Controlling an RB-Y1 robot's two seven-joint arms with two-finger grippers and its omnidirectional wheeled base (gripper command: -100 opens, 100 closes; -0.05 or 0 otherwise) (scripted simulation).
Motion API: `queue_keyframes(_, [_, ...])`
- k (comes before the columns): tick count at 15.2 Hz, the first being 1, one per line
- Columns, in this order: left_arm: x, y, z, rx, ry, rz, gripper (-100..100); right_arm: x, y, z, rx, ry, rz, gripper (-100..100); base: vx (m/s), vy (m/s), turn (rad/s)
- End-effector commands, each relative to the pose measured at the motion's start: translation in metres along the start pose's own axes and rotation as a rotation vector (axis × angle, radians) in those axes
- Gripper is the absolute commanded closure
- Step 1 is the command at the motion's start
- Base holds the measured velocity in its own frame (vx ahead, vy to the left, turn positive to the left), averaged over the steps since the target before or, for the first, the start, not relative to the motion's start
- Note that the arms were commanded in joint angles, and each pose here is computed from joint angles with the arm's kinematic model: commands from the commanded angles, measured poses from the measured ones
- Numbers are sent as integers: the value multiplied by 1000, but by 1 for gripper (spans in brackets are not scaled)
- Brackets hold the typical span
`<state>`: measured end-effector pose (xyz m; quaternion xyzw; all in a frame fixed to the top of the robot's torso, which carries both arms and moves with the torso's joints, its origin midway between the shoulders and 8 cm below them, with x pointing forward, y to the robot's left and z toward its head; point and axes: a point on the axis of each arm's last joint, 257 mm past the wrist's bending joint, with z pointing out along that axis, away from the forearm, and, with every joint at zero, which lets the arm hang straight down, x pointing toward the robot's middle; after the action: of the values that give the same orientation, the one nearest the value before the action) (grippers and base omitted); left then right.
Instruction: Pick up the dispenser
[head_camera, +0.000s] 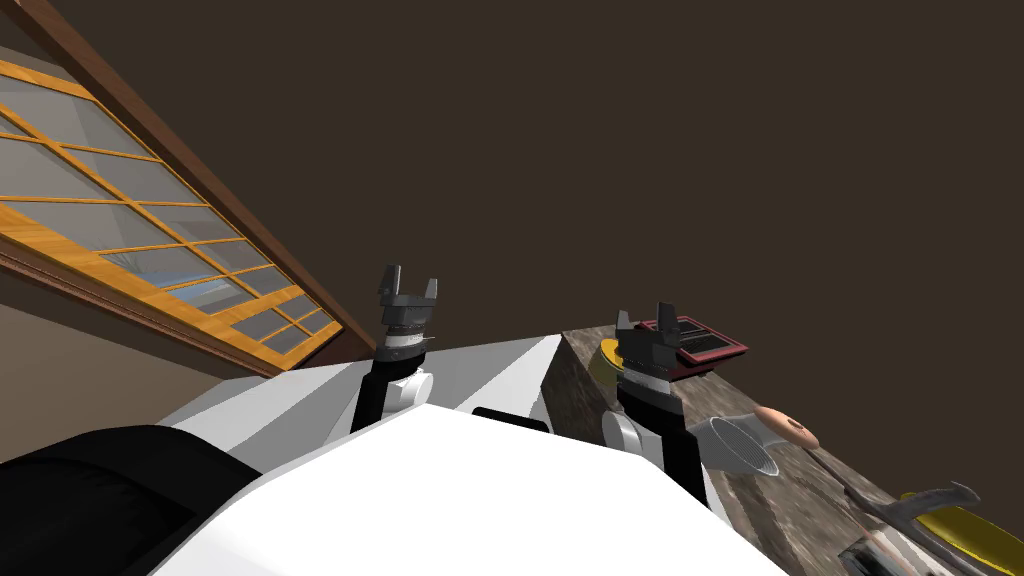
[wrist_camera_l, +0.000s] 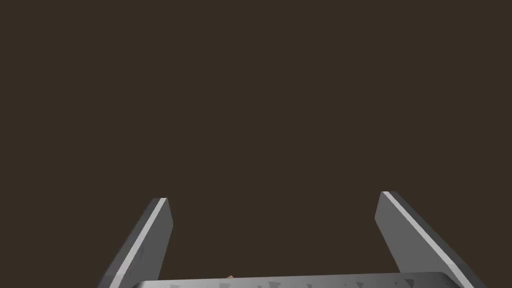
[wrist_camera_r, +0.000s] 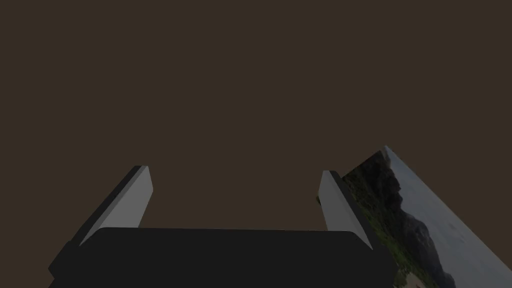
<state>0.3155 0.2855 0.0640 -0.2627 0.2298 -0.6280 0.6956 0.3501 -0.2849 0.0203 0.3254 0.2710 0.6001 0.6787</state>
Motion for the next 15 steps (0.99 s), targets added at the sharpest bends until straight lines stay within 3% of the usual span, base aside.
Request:
queue_keyframes(1, [0,0,0,0,0,0,0,1,-4,0,16,22,0,-100,0,0,0])
queue_keyframes(7, [0,0,0,0,0,0,0,-11,-37,3,134,67,54,-100,2,10,22])
queue_keyframes(15, [0,0,0,0,0,0,0,-32,-77,5,283,57,150,-100,3,11,23])
